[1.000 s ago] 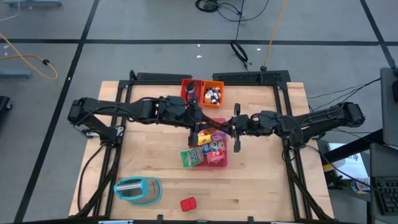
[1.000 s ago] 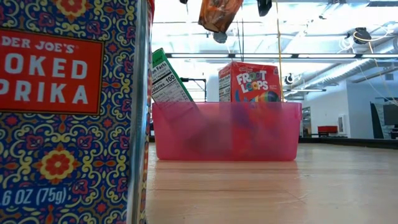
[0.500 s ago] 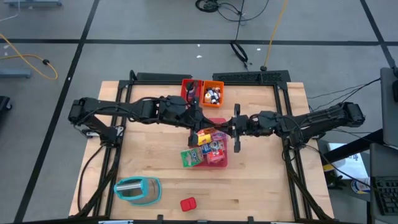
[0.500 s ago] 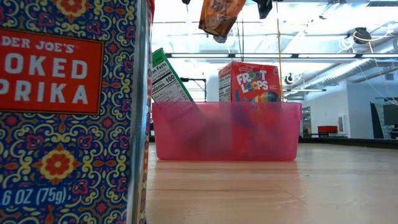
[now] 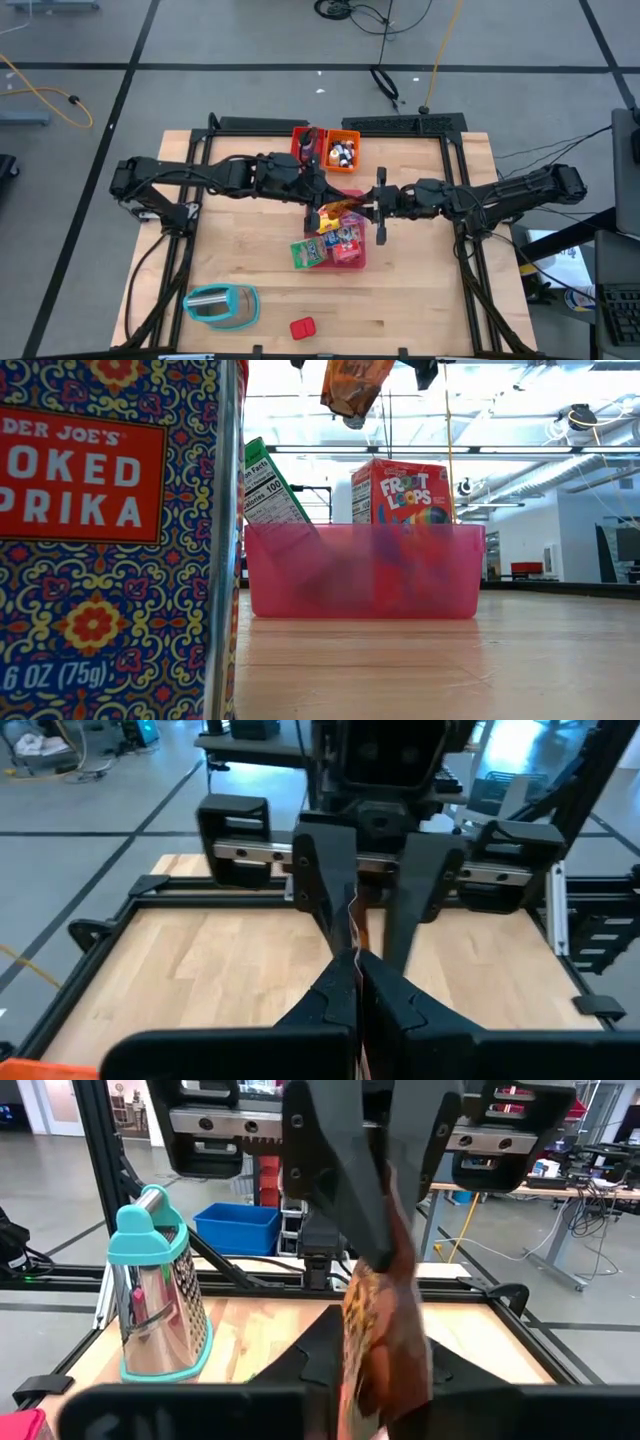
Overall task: Pick & Place Kitchen Items
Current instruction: Put the orange seasoning pack into the red basket, then put the red seasoning can into the red basket
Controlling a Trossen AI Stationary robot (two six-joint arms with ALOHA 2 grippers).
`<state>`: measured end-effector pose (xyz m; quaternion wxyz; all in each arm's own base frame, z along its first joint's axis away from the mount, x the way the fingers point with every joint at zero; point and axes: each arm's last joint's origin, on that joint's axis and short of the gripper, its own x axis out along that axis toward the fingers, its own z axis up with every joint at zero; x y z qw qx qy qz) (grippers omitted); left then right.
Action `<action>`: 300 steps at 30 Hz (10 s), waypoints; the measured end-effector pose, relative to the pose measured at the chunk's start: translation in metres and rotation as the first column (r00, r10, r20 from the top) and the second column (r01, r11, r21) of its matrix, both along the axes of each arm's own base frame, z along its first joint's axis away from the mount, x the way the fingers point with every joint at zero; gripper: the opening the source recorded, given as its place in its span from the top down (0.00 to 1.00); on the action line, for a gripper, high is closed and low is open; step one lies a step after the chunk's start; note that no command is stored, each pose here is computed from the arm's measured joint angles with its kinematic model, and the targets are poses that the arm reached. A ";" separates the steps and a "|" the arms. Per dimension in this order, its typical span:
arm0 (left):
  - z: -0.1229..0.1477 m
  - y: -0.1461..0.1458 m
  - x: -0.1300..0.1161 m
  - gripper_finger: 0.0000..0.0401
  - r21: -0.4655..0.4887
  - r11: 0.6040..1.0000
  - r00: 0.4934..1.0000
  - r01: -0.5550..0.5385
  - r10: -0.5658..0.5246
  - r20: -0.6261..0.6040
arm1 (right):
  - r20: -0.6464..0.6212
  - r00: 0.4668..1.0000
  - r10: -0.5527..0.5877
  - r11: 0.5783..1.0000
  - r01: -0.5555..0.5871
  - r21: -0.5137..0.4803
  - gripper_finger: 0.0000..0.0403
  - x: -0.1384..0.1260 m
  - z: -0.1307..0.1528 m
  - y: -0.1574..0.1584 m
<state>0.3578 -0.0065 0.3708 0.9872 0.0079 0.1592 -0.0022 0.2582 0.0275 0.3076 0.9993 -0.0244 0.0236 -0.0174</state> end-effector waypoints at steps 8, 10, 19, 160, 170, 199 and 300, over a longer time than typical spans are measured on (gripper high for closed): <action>-0.006 0.015 -0.002 1.00 -0.006 0.998 0.996 -0.062 0.061 -0.061 | -0.104 0.993 -0.054 0.998 0.051 -0.035 0.70 -0.001 -0.010 -0.002; -0.007 0.020 -0.003 1.00 -0.009 0.997 0.994 -0.080 0.079 -0.079 | -0.116 0.992 -0.054 0.998 0.050 -0.038 0.65 -0.001 -0.011 -0.002; -0.013 0.048 -0.008 1.00 0.018 0.975 0.964 -0.221 0.221 -0.149 | -0.234 0.971 -0.054 0.998 0.045 -0.043 0.55 -0.004 -0.023 -0.002; -0.059 -0.048 -0.020 0.83 -0.203 0.979 0.821 0.025 -0.136 -0.554 | -0.170 0.979 0.109 0.994 -0.103 0.049 0.58 -0.027 -0.082 0.035; -0.060 -0.105 -0.033 0.83 -0.326 0.945 0.797 0.004 -0.199 -0.570 | -0.167 0.980 0.110 0.993 -0.103 0.049 0.58 -0.027 -0.082 0.035; -0.088 -0.190 -0.012 0.15 -0.650 0.760 0.815 -0.019 -0.364 -0.450 | -0.172 0.979 0.108 0.993 -0.100 0.059 0.58 -0.027 -0.082 0.035; -0.157 -0.259 0.012 0.12 -0.191 0.937 0.502 -0.292 -0.020 -0.865 | -0.240 0.966 0.099 0.994 -0.088 0.058 0.58 -0.029 -0.089 0.034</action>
